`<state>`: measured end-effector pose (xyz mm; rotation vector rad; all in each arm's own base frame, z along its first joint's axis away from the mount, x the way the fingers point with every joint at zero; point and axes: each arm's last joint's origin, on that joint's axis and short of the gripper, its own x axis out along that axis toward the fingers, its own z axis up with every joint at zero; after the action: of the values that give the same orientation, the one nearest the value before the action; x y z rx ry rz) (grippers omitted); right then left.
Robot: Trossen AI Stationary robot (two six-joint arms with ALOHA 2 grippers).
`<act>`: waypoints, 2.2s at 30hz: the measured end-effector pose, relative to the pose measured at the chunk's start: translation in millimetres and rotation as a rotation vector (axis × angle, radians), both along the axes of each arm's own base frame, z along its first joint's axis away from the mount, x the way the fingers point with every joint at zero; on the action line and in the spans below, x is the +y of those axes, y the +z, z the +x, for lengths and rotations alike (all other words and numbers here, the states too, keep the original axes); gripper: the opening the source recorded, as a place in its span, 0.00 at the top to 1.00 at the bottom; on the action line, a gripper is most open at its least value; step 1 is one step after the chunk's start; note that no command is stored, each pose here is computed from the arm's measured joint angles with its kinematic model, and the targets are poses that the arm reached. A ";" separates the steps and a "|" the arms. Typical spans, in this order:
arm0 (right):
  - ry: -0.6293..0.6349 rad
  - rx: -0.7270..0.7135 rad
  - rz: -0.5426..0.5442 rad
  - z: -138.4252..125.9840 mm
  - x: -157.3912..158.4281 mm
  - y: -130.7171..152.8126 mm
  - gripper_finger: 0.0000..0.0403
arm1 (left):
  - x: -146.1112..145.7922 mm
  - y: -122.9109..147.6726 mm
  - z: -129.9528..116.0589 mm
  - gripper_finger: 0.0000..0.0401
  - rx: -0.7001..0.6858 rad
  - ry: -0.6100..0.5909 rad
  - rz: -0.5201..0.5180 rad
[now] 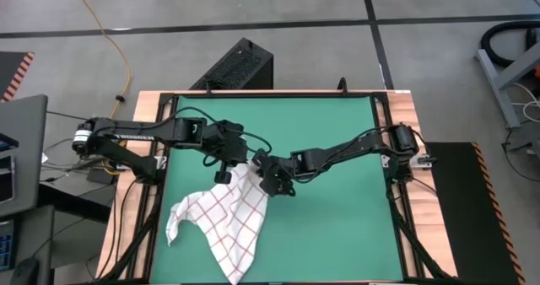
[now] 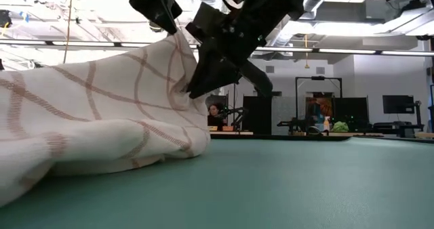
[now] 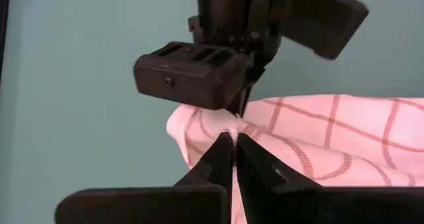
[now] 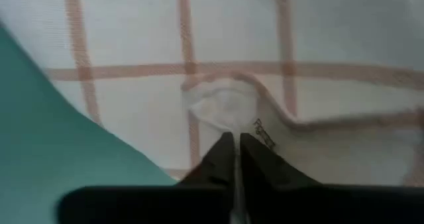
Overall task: Roll towel into tight, uniform cylinder
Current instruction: Roll the white patterned towel
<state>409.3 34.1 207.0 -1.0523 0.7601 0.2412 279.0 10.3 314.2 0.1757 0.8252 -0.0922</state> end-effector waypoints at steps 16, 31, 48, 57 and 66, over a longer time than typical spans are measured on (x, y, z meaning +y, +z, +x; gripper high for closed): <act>-0.339 -0.179 0.445 -34.3 3.0 66.9 0.98 | 1.4 -6.3 -7.8 1.00 0.103 0.094 -0.006; -0.564 -0.077 0.604 -75.6 -11.6 91.4 0.98 | -7.5 -15.0 -19.0 0.73 0.254 0.107 -0.250; -0.536 -0.044 0.613 -76.4 -7.2 89.6 0.98 | -36.1 -101.1 -83.3 0.70 0.168 0.382 -0.378; -0.537 -0.044 0.613 -76.4 -7.4 89.5 0.98 | -50.7 -131.2 -92.1 0.70 0.140 0.461 -0.361; -0.534 -0.044 0.610 -76.3 -7.6 89.5 0.98 | -53.0 -145.2 -93.1 0.70 0.092 0.424 -0.411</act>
<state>332.9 26.6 296.5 -0.2592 0.8283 -0.0162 185.9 -42.7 169.0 -0.3928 0.9017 0.1306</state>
